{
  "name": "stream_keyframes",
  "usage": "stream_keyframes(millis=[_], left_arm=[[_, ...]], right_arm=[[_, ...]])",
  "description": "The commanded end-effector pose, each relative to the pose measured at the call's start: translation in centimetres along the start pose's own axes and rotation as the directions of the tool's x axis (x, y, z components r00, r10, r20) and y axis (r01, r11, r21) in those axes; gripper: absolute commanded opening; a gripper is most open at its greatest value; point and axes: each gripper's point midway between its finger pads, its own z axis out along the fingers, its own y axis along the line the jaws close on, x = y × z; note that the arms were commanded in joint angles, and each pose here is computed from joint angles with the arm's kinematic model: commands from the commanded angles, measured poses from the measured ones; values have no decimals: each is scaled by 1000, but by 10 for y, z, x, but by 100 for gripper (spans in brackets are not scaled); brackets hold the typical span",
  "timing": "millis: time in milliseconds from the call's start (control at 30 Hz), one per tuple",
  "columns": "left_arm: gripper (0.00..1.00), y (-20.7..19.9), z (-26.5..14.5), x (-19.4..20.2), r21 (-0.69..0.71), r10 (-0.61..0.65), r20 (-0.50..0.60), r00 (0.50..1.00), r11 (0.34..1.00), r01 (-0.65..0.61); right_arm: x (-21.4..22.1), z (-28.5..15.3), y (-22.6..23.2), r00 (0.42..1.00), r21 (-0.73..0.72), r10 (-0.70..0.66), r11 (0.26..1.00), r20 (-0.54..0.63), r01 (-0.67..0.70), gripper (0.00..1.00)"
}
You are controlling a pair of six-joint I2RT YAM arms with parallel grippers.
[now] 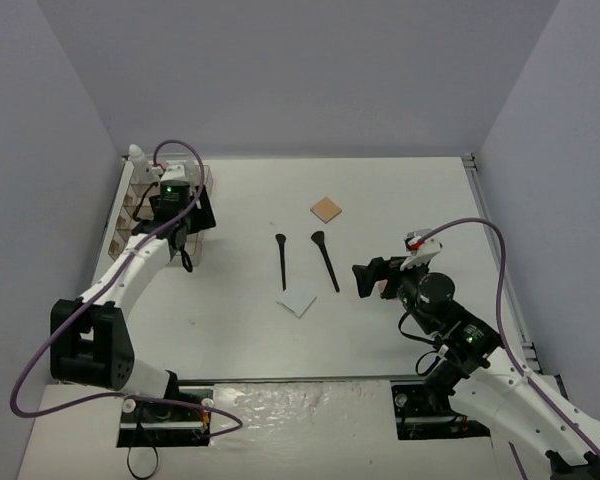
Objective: Organize the makeup
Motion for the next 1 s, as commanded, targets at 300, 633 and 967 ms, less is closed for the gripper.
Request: stream_keyframes(millis=[300,633,967], left_arm=[[31,51,43,-122,59,125,349,929,986,-155],[35,66,83,-111,79,180,333,925,973,-218],[52,81,108,-87,89,152,273,950,979,-182]], right_arm=[[-14,2,6,998,-32,16,999,63,-14,100],[-11,4,6,999,-26,9,1000,48,-7,100],[-8,5,5,999,-22,3,1000,41,-2,100]])
